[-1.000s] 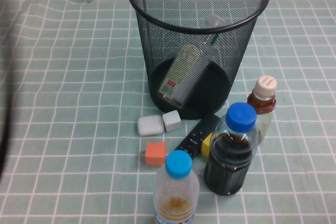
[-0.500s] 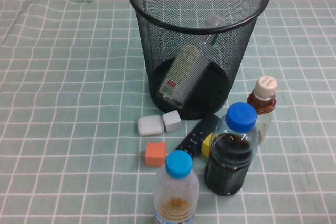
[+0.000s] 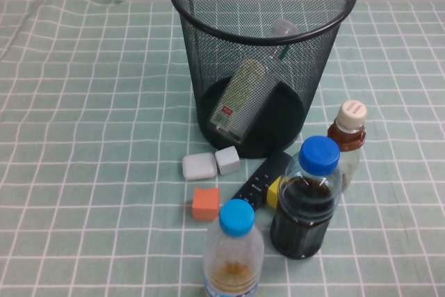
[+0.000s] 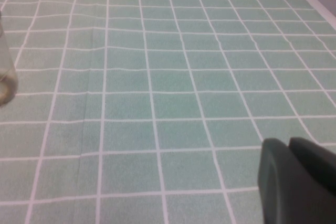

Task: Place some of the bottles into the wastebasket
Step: Pick up a bottle from the table with right arm

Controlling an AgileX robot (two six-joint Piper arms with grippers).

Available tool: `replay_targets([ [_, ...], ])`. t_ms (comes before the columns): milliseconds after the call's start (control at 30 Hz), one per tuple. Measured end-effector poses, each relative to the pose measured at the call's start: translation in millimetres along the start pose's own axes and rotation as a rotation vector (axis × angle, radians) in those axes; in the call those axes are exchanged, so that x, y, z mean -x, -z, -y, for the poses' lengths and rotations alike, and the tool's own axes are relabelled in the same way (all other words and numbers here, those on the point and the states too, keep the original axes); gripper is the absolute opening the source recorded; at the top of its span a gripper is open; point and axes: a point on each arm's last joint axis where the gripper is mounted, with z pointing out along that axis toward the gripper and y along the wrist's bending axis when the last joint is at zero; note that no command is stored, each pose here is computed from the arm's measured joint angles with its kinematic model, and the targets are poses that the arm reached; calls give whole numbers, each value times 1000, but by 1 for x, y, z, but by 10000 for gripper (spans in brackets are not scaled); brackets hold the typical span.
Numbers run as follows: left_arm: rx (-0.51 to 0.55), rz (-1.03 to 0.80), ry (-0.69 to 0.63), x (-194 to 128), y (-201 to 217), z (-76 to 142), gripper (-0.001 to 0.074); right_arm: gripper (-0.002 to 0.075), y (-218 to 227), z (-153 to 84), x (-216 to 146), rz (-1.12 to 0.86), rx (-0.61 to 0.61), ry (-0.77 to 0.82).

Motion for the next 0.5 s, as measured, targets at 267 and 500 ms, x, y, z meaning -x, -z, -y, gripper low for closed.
replay_targets([
  [267,-1,132,1,-13,-25,5,1,-8,0,0,0,0,0,0],
  [500,-3,359,13,-76,-67,18,0,-8,0,0,0,0,0,0],
])
